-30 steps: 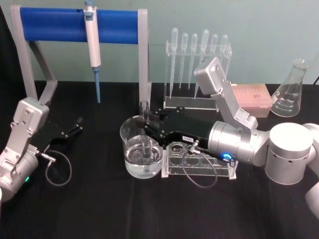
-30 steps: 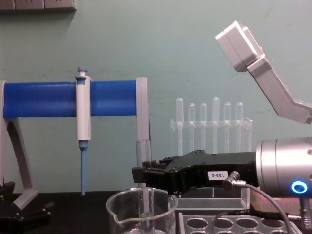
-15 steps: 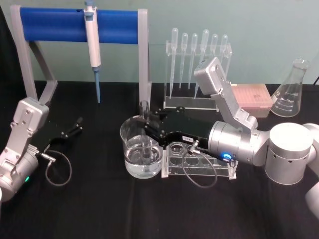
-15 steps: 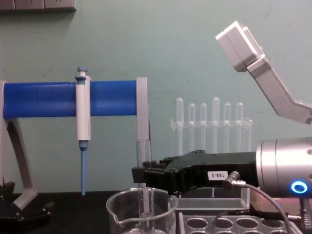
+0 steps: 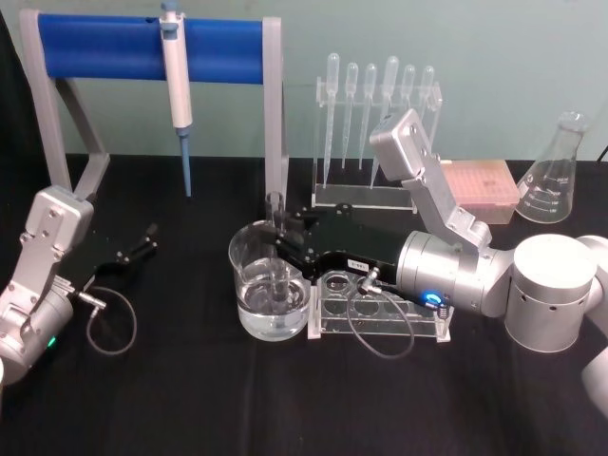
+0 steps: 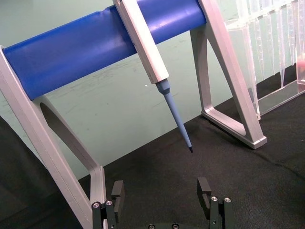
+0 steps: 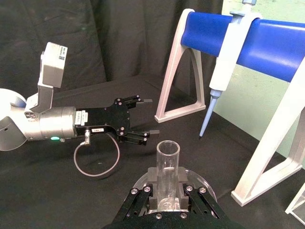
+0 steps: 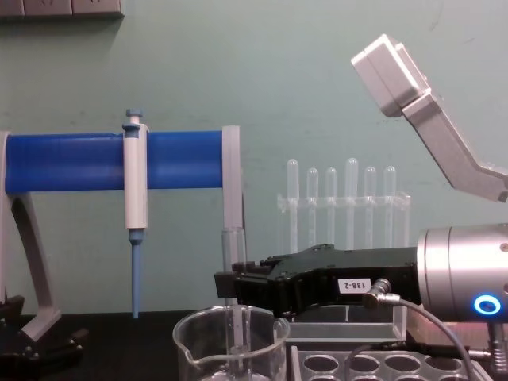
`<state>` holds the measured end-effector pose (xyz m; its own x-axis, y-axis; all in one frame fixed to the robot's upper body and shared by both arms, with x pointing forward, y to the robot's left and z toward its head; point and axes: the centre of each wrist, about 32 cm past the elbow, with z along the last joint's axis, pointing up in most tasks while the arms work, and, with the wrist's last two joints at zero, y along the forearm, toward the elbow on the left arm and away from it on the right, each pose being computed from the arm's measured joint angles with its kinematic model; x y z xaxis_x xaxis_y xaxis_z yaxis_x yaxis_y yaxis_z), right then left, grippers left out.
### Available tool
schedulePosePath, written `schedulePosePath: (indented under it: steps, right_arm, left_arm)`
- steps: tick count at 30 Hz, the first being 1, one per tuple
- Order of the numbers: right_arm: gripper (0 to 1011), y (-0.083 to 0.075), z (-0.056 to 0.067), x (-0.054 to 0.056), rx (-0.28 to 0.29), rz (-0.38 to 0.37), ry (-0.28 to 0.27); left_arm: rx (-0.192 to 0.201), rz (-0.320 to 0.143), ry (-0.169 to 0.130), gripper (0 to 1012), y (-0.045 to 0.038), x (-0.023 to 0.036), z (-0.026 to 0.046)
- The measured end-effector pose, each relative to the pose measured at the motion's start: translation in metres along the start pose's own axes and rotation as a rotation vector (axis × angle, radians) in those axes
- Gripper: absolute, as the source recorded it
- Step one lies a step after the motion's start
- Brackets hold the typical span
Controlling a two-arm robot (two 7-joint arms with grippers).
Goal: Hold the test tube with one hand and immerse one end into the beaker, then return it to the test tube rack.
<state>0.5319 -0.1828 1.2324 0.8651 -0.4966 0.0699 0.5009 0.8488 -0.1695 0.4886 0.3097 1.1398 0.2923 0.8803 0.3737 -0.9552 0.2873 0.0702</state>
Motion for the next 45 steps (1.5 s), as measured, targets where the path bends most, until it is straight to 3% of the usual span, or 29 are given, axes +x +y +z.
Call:
schedulePosePath:
  steps: [45]
  right_arm:
    - [241, 0.0, 0.0, 0.0, 0.0, 0.0, 0.0]
  left_arm:
    - [0.0, 0.0, 0.0, 1000, 0.0, 0.0, 0.0]
